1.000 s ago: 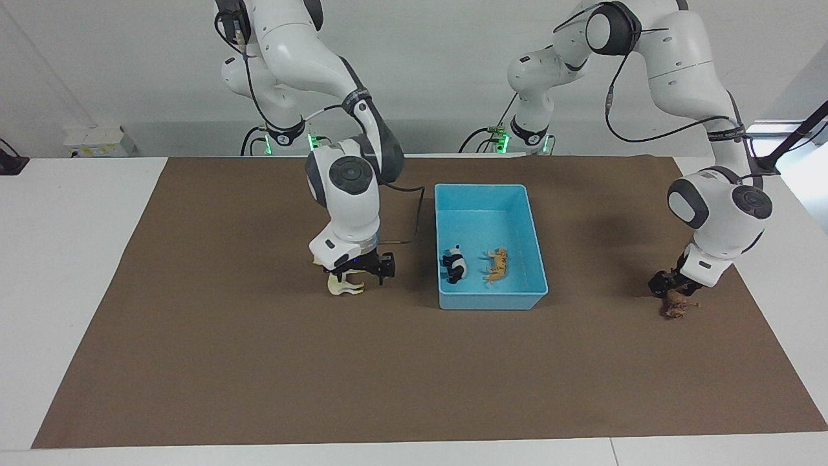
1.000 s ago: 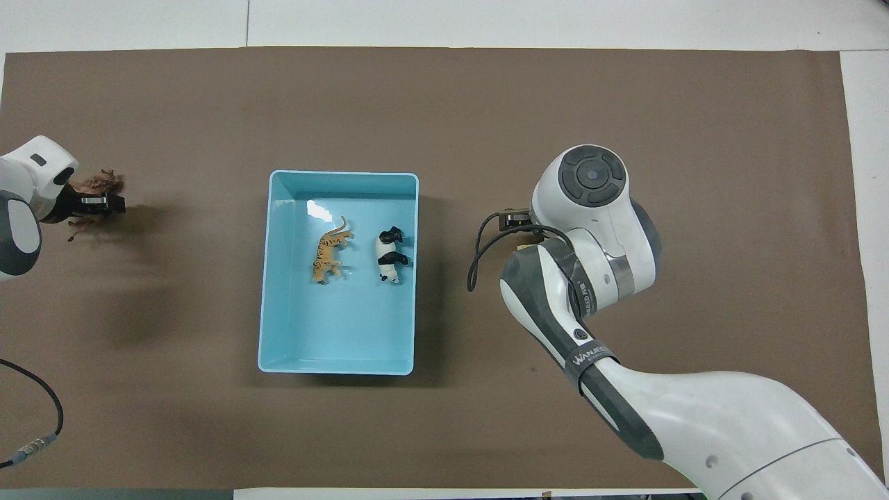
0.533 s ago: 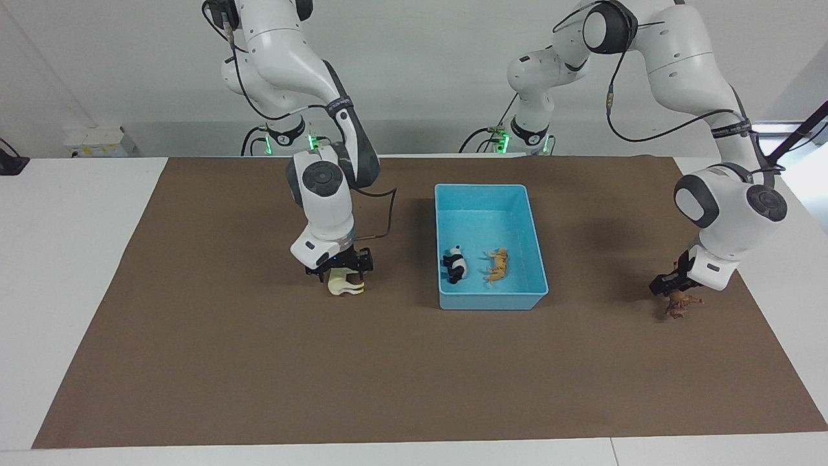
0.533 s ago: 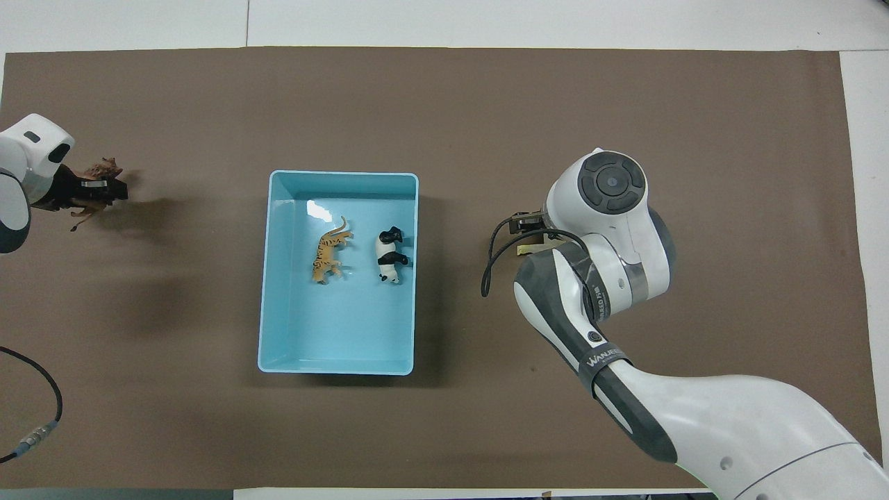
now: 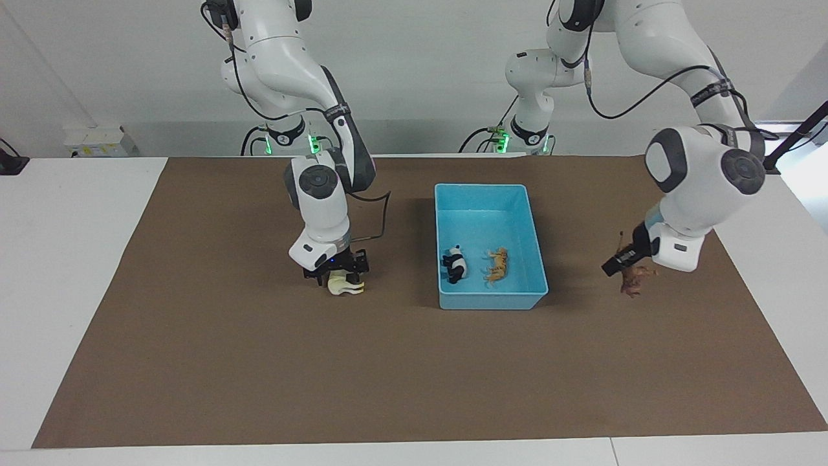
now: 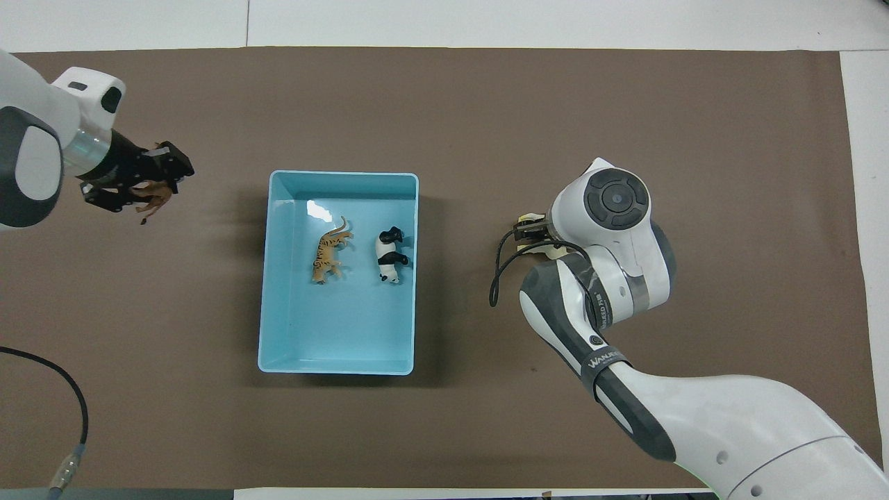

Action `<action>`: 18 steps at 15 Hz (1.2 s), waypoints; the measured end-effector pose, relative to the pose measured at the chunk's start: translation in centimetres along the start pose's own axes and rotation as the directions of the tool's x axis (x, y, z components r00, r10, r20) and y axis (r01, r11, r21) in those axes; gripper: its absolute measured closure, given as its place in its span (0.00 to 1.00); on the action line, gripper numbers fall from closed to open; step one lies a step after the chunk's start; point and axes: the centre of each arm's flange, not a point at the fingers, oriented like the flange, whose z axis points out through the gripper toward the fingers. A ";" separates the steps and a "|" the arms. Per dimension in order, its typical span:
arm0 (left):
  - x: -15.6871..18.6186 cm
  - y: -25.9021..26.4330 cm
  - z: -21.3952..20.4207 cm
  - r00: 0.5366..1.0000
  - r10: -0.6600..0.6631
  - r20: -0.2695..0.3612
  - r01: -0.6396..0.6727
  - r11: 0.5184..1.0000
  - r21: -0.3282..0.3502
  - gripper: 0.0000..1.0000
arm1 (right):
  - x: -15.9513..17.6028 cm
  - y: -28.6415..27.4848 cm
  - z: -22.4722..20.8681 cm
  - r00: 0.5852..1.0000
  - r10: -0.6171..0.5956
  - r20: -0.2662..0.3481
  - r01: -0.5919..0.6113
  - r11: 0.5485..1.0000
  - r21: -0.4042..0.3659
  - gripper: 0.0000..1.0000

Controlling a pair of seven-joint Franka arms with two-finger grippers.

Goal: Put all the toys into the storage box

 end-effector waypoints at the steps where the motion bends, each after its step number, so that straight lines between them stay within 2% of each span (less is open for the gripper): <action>1: -2.8 3.1 0.4 1.000 -0.027 0.004 0.026 1.000 0.008 0.67 | -0.1 0.0 0.3 1.000 0.000 -0.014 0.000 1.000 0.003 0.11; 3: -7.9 8.1 3.1 0.999 -0.040 0.009 0.040 0.999 0.032 0.67 | -0.4 0.1 0.6 1.000 -0.001 -0.029 0.001 1.000 0.008 0.36; 5: -12.2 10.9 6.9 0.999 -0.048 -0.014 0.048 0.998 0.026 0.67 | -0.5 0.0 0.3 0.999 -0.001 -0.034 0.002 1.000 0.011 0.53; 6: -13.8 11.4 8.3 0.998 -0.055 -0.021 0.056 0.998 0.024 0.67 | -0.5 0.0 0.3 0.999 -0.002 -0.034 0.002 1.000 0.011 0.53; 7: -14.9 11.7 9.2 0.998 -0.057 -0.024 0.057 0.998 0.025 0.60 | -0.5 0.0 0.3 0.999 -0.002 -0.034 0.002 1.000 0.011 0.53; 9: -15.7 11.6 9.2 0.998 -0.061 -0.026 0.061 0.998 0.025 0.41 | -0.5 0.0 0.3 0.999 -0.002 -0.032 0.002 1.000 0.010 0.53; 11: -15.2 10.8 7.7 0.997 -0.072 -0.039 0.072 0.997 0.011 0.18 | -0.5 -0.2 0.0 1.000 -0.004 -0.017 0.004 1.000 0.007 0.53; 13: -13.5 9.3 5.4 0.997 -0.063 -0.054 0.063 0.998 -0.009 0.00 | 0.5 -0.7 -1.7 1.000 -0.007 0.003 0.007 1.000 0.004 0.54; 16: -7.9 3.5 0.0 0.999 0.014 -0.050 -0.015 1.000 -0.012 0.00 | 3.3 -2.9 -8.3 0.999 0.028 0.030 -0.028 1.000 0.006 0.54; 18: -4.3 -1.8 -3.6 0.996 0.078 -0.050 -0.079 0.997 -0.017 0.00 | 4.5 -7.2 -14.4 0.996 0.083 0.038 -0.083 0.996 0.015 0.54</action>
